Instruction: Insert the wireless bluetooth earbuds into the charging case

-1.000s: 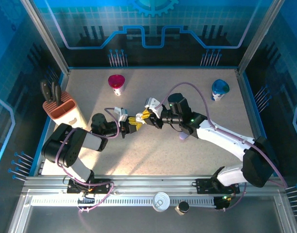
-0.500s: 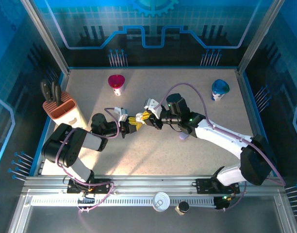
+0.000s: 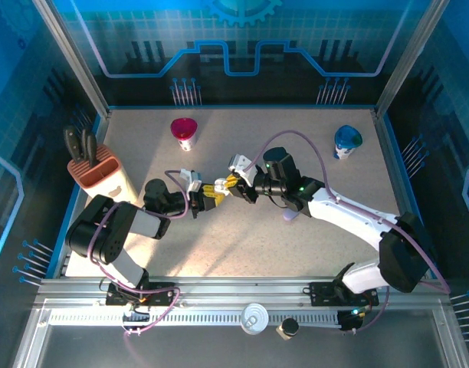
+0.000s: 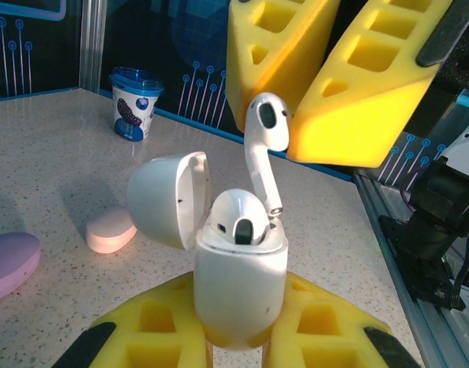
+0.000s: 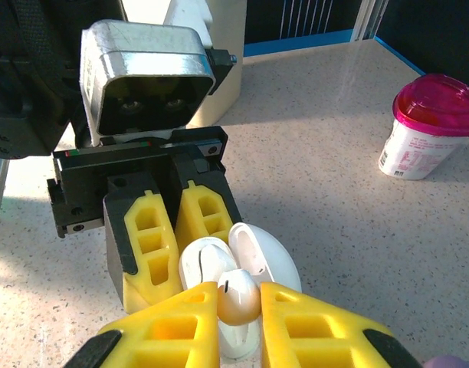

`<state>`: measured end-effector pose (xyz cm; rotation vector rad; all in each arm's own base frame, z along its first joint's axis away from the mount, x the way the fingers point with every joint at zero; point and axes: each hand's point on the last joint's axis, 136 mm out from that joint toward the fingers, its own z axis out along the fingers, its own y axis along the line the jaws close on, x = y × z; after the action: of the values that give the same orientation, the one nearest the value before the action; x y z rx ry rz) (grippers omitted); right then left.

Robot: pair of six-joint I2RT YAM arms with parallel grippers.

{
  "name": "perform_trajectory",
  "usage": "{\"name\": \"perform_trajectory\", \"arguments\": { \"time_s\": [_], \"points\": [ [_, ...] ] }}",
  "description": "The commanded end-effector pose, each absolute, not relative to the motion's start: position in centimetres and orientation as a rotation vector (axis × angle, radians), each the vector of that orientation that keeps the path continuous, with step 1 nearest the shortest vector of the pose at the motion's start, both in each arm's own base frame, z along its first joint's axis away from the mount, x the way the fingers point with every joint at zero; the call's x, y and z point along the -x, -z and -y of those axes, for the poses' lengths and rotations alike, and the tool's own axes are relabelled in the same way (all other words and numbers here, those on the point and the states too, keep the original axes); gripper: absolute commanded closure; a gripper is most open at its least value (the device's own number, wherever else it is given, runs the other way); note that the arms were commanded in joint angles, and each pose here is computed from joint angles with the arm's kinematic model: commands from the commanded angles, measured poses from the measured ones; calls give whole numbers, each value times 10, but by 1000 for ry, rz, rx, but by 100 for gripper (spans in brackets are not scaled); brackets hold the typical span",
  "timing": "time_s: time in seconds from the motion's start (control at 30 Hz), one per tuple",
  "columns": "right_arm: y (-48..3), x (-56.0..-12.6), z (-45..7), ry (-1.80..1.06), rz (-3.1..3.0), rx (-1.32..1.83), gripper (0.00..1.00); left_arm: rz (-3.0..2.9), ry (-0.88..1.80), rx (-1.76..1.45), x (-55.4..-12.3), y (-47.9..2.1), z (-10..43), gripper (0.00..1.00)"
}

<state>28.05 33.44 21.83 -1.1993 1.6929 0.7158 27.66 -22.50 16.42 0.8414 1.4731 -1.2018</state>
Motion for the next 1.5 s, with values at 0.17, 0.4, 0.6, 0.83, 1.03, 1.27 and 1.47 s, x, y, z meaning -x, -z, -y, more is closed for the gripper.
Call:
{"name": "perform_trajectory", "arguments": {
  "time_s": [0.17,0.4,0.6,0.83,1.03,1.27,1.47],
  "points": [
    [-220,-291,-336,-697,-1699,1194,84,-1400,1204,-886,-274,-182,229,93],
    [-220,-282,-341,-762,-1682,1235,83,-1408,1201,-880,-276,-179,229,93],
    [-205,-275,-343,-796,-1710,1279,83,-1409,1198,-876,-277,-180,229,93],
    [-201,-265,-345,-850,-1698,1316,76,-1412,1191,-870,-277,-179,228,93],
    [-219,-267,-338,-831,-1665,1264,59,-1417,1191,-866,-279,-178,228,93],
    [-251,-293,-320,-862,-1695,989,42,-1419,1192,-866,-279,-177,228,93],
    [-232,-301,-327,-873,-1845,957,34,-1422,1194,-865,-280,-176,228,93]
  ]
}}
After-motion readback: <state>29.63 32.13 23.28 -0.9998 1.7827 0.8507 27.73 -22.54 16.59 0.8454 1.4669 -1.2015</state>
